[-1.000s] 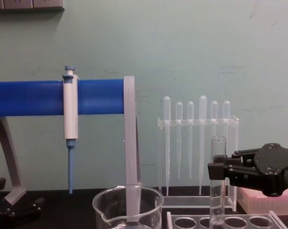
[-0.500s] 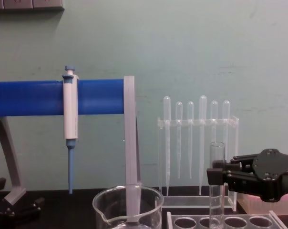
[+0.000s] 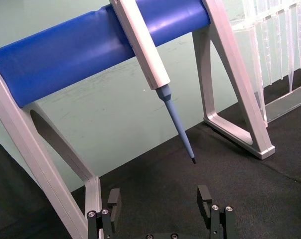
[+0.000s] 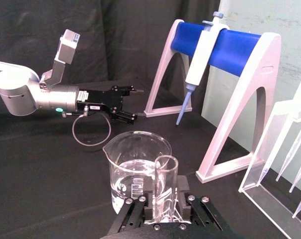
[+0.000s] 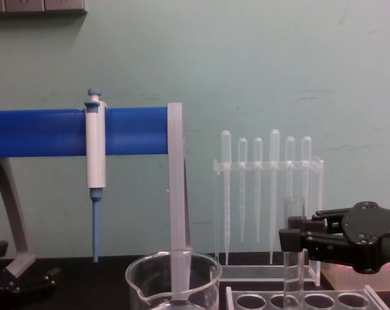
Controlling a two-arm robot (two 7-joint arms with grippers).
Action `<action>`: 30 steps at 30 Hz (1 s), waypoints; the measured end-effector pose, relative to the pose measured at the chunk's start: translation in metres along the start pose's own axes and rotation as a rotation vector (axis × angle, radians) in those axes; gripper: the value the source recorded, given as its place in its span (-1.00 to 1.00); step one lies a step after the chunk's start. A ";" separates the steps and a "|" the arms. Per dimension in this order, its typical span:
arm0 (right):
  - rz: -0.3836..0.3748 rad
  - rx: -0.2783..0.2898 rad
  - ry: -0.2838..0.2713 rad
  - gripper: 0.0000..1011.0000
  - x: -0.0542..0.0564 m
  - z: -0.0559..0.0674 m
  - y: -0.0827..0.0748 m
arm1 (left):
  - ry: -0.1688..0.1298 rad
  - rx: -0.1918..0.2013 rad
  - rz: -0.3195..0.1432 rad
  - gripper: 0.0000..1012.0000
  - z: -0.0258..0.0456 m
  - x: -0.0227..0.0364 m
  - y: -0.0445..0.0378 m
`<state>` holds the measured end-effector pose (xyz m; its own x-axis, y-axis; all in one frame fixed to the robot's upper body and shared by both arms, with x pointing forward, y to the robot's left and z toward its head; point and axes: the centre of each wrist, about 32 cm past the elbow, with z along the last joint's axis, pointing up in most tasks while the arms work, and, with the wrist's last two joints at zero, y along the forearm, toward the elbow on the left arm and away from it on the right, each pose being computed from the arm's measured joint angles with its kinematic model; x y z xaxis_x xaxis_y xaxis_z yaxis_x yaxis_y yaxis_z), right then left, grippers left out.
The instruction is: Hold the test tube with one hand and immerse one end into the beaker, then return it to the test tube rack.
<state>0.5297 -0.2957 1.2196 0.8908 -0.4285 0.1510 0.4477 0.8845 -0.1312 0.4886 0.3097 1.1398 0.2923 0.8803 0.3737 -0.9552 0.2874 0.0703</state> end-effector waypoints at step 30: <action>-0.130 0.172 -0.073 0.98 -0.015 0.038 -0.011 | 0.000 0.000 0.000 0.98 0.0000 0.0000 0.0000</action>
<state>0.5081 -0.2921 1.2561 0.8158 -0.5320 0.2268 0.5330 0.8438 0.0621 0.4886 0.3097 1.1398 0.2923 0.8803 0.3737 -0.9552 0.2873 0.0703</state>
